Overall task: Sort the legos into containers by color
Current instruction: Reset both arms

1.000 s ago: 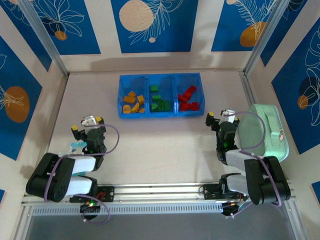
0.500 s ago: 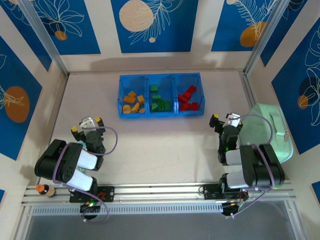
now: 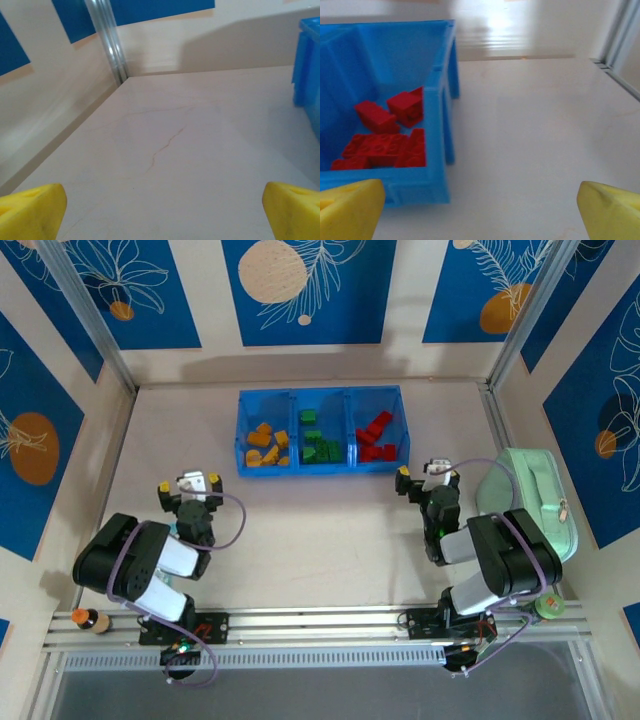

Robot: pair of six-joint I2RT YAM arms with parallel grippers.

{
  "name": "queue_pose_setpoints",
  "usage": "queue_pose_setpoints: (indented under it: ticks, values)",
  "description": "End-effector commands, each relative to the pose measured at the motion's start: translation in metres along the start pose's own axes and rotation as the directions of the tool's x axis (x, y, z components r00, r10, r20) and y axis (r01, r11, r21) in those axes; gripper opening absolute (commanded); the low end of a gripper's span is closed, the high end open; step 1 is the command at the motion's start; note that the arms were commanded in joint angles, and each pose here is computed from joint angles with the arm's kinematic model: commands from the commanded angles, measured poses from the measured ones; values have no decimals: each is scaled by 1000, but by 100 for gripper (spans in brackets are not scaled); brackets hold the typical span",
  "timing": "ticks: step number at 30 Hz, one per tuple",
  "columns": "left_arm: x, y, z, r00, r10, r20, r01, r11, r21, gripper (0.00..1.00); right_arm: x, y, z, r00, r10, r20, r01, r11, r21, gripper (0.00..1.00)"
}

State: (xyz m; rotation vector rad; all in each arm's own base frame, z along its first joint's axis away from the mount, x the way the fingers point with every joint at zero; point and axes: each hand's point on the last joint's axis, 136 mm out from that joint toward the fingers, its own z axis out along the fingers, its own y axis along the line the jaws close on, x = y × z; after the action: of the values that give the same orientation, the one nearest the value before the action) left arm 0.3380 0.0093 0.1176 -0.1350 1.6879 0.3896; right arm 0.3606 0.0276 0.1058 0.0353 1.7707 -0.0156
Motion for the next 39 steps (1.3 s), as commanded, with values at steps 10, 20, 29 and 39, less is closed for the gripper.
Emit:
queue_pose_setpoints:
  ticks: [10,20,29,39]
  values:
    - [-16,-41,0,991,113,75,-123,983,136,100,-6,9,9,997,-64,31,65,997,-46,99]
    - [-18,-47,2,989,125,85,-137,978,159,100,2,-8,38,988,35,-149,-40,999,-30,99]
    - [-17,-47,7,990,122,66,-132,977,168,100,3,-11,37,986,54,-158,-62,997,-47,99]
    - [-8,-47,31,992,104,-70,-86,971,221,100,2,-3,34,990,17,-138,-26,998,-64,99]
